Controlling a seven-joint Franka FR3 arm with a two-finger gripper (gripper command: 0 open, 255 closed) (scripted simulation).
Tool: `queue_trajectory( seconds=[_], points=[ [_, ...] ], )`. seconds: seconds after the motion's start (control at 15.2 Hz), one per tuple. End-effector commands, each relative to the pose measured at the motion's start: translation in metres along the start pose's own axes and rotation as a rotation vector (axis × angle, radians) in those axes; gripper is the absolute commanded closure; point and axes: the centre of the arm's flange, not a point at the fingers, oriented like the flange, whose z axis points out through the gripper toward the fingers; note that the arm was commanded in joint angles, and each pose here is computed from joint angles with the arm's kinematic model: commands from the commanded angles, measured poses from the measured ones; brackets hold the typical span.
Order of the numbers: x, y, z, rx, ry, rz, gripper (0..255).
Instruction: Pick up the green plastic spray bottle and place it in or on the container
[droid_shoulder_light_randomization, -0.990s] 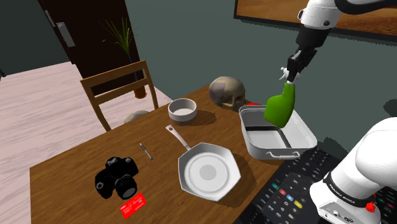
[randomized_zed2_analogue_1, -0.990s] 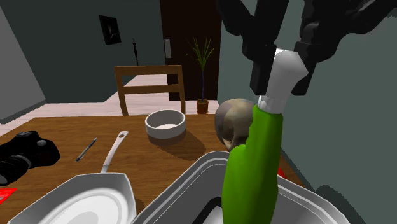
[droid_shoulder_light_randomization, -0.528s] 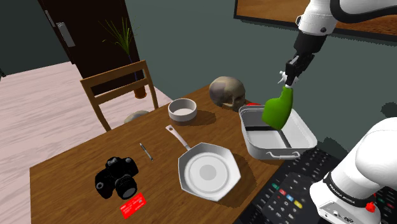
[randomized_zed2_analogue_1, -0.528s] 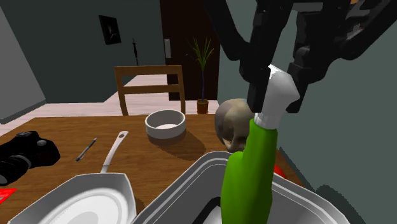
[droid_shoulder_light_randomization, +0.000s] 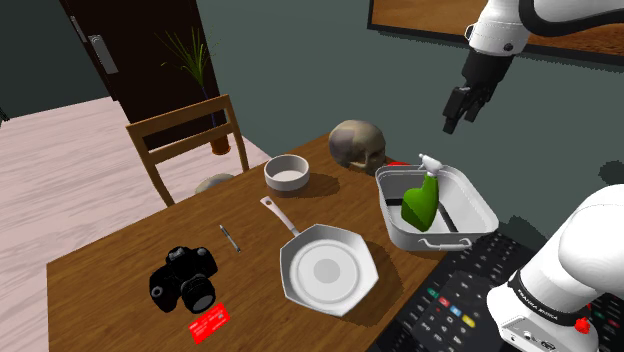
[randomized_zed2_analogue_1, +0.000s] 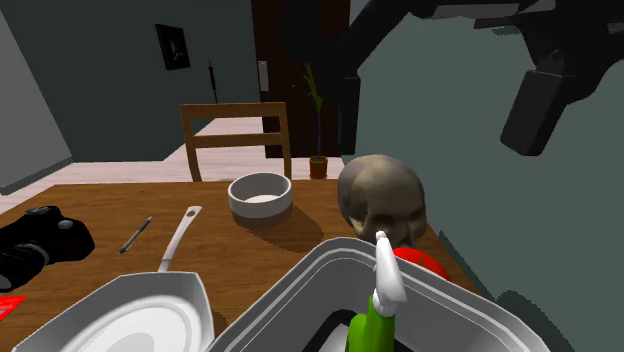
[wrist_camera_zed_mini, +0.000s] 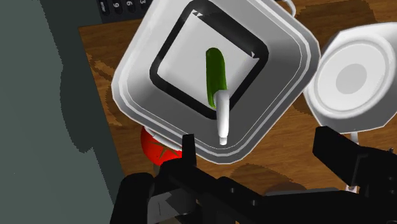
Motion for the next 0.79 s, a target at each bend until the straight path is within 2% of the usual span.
queue_trajectory(
  seconds=[0.0,0.26,0.73],
  points=[
    [0.0,0.0,0.0,0.0,0.0,0.0,0],
    [0.0,0.0,-0.05,0.0,0.0,0.0,0],
    [0.0,0.0,-0.05,0.0,0.0,0.0,0]
  ],
)
